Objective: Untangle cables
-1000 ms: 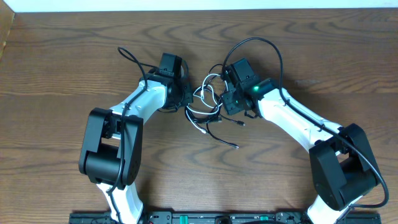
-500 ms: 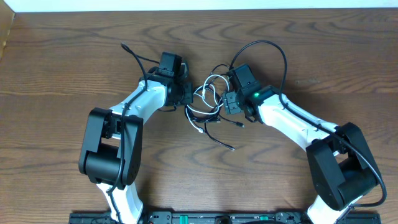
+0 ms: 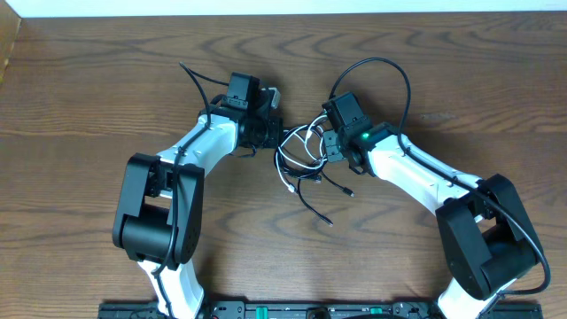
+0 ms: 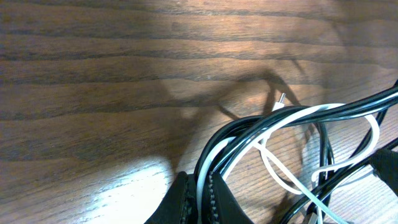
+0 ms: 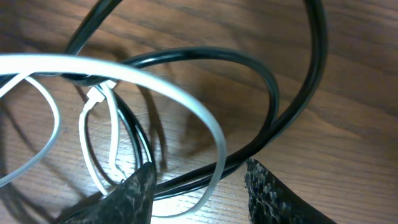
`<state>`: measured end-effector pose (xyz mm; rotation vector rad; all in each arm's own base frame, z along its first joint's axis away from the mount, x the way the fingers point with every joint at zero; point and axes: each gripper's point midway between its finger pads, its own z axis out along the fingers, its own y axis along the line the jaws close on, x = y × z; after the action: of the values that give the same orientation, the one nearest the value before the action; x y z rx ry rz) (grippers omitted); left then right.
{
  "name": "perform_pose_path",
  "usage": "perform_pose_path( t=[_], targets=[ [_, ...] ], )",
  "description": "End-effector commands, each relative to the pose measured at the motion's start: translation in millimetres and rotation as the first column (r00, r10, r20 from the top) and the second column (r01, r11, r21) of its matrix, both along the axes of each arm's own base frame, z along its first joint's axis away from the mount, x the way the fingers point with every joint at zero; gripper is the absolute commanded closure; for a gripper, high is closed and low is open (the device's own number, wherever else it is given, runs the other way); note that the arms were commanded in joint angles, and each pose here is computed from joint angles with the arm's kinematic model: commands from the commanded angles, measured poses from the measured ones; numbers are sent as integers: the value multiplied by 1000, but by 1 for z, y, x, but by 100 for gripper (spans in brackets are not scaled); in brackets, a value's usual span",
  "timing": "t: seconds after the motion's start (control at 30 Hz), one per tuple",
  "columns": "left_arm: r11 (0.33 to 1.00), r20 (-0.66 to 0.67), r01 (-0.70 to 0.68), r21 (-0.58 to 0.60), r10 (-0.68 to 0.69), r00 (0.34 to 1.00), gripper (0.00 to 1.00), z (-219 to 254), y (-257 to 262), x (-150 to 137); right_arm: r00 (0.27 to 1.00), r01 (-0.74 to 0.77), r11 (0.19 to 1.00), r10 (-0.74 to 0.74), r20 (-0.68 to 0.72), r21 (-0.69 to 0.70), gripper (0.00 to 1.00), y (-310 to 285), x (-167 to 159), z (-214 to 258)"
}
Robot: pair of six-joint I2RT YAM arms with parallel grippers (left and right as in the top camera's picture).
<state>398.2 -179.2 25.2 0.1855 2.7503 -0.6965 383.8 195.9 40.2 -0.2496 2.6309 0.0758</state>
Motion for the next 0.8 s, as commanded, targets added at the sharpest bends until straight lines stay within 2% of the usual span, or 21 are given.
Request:
perform_pose_path(
  t=[0.0, 0.27, 0.4, 0.43, 0.5, 0.77],
  targets=[
    [999, -9, 31, -8, -31, 999, 92, -6, -3, -4, 999, 43, 998, -42, 8, -48, 57, -13, 0, -7],
    [1000, -4, 30, -7, -30, 1000, 92, -6, -3, -3, 999, 52, 997, -51, 17, -64, 57, -16, 1, -7],
    [999, 13, 2, 54, -3, 1000, 92, -10, 7, 2, 999, 44, 997, -43, 20, -56, 55, -14, 2, -6],
    [997, 20, -9, 79, 8, 1000, 92, -11, 11, 3, 999, 38, 998, -36, 21, -59, 60, -14, 2, -5],
    [993, 30, -27, 118, 24, 999, 92, -14, 18, 6, 999, 37, 997, -35, 21, -62, 61, -15, 1, -3],
    [990, 34, -40, 136, 35, 999, 92, -15, 21, 7, 999, 19, 998, -17, 31, -68, 53, -17, 2, 3]
  ],
)
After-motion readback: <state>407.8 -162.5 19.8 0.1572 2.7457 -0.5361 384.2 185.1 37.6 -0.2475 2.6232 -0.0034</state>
